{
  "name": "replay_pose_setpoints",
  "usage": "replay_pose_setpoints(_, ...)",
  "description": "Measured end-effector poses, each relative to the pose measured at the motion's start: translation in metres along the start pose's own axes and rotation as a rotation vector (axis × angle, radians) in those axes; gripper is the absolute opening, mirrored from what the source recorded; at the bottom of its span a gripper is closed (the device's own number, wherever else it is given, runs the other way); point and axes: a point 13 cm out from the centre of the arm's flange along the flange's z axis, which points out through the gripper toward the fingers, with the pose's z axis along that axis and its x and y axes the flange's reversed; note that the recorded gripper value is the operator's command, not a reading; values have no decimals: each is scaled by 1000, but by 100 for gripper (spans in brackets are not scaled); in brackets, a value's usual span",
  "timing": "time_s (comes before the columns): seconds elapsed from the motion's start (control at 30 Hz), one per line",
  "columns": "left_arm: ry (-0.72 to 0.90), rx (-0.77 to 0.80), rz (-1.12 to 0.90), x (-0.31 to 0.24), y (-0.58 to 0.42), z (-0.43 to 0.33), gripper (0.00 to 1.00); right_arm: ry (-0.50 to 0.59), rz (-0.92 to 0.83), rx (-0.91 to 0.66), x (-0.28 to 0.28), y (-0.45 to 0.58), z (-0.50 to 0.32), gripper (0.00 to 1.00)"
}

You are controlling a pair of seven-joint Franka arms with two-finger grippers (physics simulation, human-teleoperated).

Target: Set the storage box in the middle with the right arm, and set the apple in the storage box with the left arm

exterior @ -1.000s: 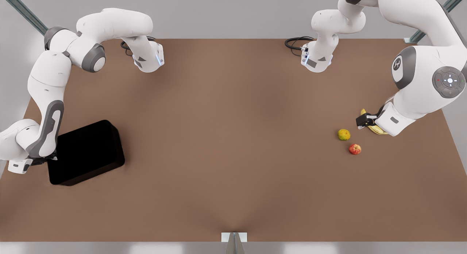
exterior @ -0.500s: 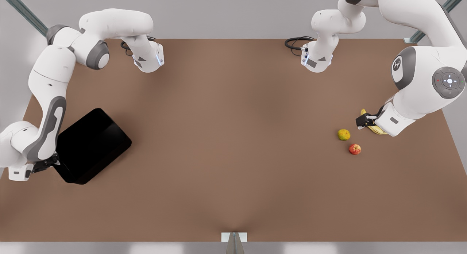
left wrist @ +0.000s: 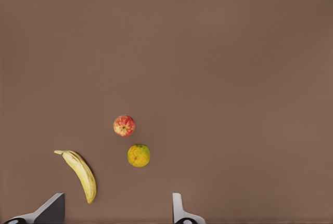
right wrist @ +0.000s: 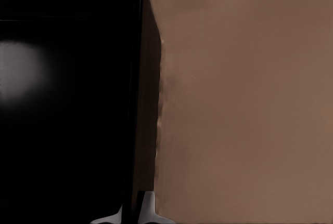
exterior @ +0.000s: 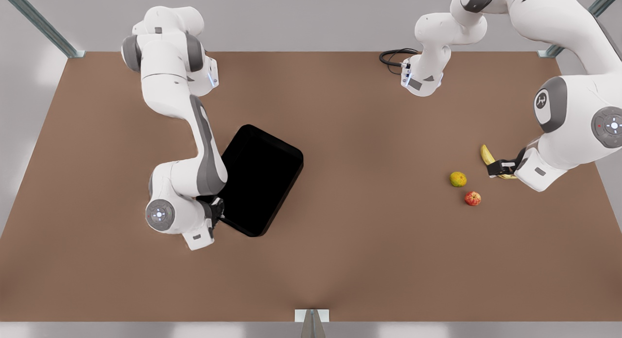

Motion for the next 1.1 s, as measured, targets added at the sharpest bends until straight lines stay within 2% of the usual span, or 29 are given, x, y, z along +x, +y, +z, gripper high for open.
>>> replay_pose_setpoints(0.2, 6, 23, -8, 0, 9, 2, 100, -47, 141, -47, -110, 99, 62, 21)
replay_pose_setpoints(0.33, 9, 33, -5, -2, 8, 5, 100, -79, 332, -7, -141, 101, 116, 21)
replay_pose_setpoints(0.47, 32, 36, -4, -4, 10, 18, 100, -139, 516, 26, -154, 82, 135, 21)
replay_pose_setpoints(0.5, 54, 34, -11, -1, 15, 28, 100, -154, 556, 30, -157, 79, 136, 43)
replay_pose_setpoints(0.53, 79, 33, -14, 3, 17, 40, 100, -166, 593, 35, -159, 77, 137, 89)
replay_pose_setpoints(0.57, 103, 32, -15, 4, 18, 54, 100, -175, 629, 38, -160, 74, 138, 100)
replay_pose_setpoints(0.77, 264, 23, -31, 33, 29, 196, 100, -218, 805, 68, -168, 72, 127, 100)
replay_pose_setpoints(0.87, 249, 26, -83, 25, 61, 258, 100, -273, 861, 40, -177, 88, 59, 100)
replay_pose_setpoints(0.9, 231, 27, -93, 19, 68, 270, 100, -299, 882, 34, -170, 90, 10, 100)
replay_pose_setpoints(0.93, 213, 27, -98, 13, 74, 282, 100, -307, 938, 46, -140, 70, -41, 100)
replay_pose_setpoints(1.03, 163, 24, -91, -5, 81, 308, 100, -189, 1221, 174, 45, -48, -124, 100)
replay_pose_setpoints(1.1, 142, 22, -81, -12, 83, 323, 100, -96, 1332, 270, 147, -75, -171, 100)
